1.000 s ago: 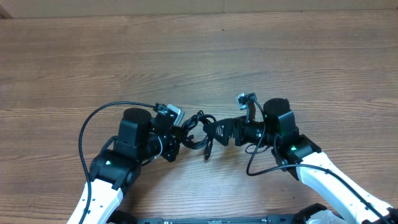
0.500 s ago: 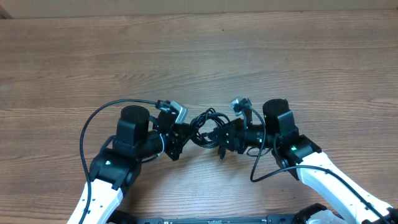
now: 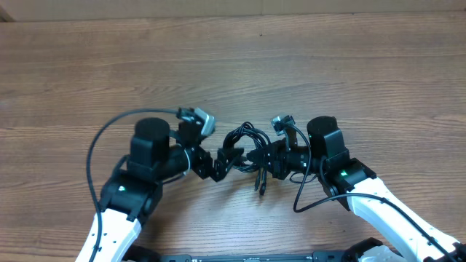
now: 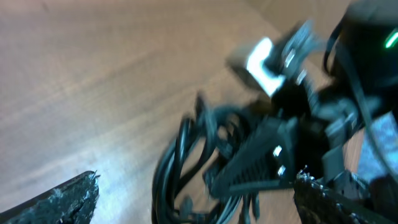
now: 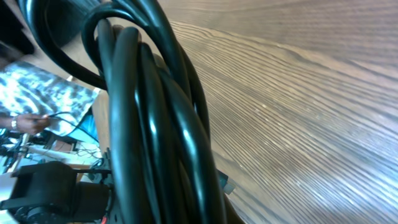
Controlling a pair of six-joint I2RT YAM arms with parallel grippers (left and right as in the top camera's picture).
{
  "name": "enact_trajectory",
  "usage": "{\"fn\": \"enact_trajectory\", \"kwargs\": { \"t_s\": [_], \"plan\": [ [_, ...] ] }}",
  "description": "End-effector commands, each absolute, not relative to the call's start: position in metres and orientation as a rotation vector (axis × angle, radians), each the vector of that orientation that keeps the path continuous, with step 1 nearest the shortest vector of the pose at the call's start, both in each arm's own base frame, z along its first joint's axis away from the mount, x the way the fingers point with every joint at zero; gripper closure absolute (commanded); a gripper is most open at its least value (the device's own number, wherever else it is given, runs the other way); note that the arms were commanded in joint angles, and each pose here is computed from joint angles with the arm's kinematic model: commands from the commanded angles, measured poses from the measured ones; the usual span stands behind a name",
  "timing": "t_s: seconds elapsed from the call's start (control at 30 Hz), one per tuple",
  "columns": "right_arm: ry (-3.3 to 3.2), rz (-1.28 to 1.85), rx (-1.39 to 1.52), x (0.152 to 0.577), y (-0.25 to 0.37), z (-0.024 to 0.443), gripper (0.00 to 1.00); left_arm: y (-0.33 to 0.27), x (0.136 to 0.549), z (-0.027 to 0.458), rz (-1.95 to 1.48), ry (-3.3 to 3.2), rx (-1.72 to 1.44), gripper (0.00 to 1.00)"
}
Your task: Untangle cables
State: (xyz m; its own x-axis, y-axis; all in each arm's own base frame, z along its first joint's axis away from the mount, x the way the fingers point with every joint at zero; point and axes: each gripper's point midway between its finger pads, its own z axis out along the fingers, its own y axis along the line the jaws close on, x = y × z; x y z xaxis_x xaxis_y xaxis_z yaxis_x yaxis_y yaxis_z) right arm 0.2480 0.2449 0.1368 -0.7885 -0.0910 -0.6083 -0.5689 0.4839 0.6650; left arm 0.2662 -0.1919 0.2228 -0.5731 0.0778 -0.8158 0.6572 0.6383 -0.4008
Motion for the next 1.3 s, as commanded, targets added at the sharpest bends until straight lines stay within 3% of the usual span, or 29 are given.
{"fn": "enact_trajectory", "kwargs": {
  "t_s": [0.0, 0.17, 0.57, 0.63, 0.8, 0.93, 1.17, 1.27],
  "plan": [
    [2.248, 1.258, -0.524, 0.248, 0.243, 0.138, 0.96, -0.19, 0.274, 0.254, -0.892, 1.958, 0.576, 0.07],
    [2.316, 1.356, -0.546, 0.23, 0.246, 0.138, 0.96, -0.192, 0.28, 0.247, -0.89, 1.969, 0.591, 0.21],
    [2.279, 1.408, -0.59, 0.228, 0.251, 0.15, 0.96, -0.236, 0.279, 0.199, -0.996, 2.069, 0.718, 0.31],
    [2.279, 1.408, -0.589, 0.228, 0.251, 0.15, 0.96, -0.238, 0.278, 0.196, -0.998, 2.075, 0.73, 0.37],
    [2.281, 1.41, -0.586, 0.227, 0.251, 0.15, 0.96, -0.236, 0.275, 0.184, -0.982, 2.122, 0.745, 0.68],
    [2.281, 1.41, -0.586, 0.227, 0.251, 0.15, 0.96, -0.234, 0.276, 0.178, -0.964, 2.143, 0.737, 0.84],
    [2.285, 1.397, -0.579, 0.229, 0.25, 0.149, 0.9, -0.225, 0.288, 0.174, -0.864, 2.16, 0.689, 0.93],
    [2.285, 1.397, -0.579, 0.229, 0.25, 0.149, 0.78, -0.226, 0.29, 0.176, -0.866, 2.15, 0.686, 0.95]
  ]
}}
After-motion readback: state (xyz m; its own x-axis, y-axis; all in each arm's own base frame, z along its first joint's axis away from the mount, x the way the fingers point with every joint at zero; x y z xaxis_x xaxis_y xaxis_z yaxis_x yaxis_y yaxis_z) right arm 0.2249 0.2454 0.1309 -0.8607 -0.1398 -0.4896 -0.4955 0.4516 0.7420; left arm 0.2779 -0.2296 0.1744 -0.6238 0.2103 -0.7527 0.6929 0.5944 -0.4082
